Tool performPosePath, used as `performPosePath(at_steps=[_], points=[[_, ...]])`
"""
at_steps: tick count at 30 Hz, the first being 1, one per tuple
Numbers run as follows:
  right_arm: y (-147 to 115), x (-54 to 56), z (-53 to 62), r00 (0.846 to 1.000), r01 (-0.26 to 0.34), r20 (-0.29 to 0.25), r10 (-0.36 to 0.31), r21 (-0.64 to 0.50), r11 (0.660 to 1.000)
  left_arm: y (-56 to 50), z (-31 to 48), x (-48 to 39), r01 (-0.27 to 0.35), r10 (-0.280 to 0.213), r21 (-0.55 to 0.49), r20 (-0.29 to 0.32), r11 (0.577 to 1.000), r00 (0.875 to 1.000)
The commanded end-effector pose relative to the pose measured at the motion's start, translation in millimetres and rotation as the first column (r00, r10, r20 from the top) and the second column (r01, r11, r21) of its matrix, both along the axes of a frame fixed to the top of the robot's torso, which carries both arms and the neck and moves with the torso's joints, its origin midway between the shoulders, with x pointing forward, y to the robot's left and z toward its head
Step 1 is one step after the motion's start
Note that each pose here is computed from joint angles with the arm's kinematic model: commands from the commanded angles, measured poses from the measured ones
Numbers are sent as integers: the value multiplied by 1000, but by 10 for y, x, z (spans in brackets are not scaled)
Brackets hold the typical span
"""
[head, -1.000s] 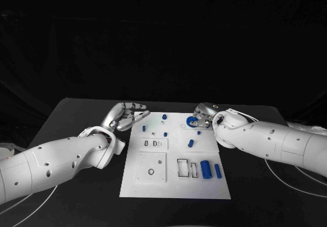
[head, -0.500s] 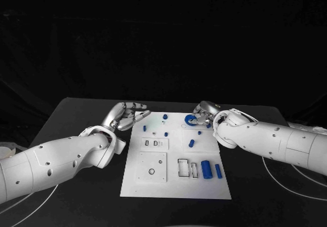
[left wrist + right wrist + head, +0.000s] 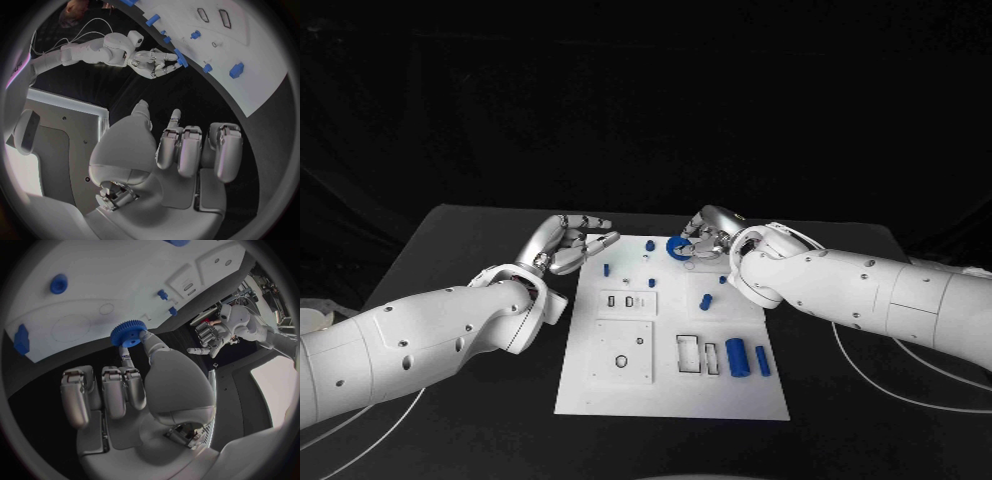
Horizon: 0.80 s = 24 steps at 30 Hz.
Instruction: Assemble the parts on the task board
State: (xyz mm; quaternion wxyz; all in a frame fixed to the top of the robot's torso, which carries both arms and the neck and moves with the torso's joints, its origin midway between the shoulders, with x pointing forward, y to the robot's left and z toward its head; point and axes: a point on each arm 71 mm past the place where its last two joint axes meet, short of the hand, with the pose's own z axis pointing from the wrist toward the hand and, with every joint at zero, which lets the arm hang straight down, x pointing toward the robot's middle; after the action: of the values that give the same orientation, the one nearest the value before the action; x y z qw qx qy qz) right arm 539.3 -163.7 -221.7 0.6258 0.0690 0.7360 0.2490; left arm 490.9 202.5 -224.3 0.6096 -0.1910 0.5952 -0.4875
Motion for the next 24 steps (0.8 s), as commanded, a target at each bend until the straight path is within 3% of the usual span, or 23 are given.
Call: performPosePath(at_steps=[1,13,24], points=[[126,-16,0,999,-49,-17,49,-5,999,-26,12,-5,16,-16,-3,10,1000,1000],[516,-16,-23,989,-145,9,146,-79,986,-28,16,-11,16,-16,-4,11,1000,1000],[618,15,-60,985,-163,34,168,-125,979,-29,23,-20,16,-16,-6,12,1000,1000]])
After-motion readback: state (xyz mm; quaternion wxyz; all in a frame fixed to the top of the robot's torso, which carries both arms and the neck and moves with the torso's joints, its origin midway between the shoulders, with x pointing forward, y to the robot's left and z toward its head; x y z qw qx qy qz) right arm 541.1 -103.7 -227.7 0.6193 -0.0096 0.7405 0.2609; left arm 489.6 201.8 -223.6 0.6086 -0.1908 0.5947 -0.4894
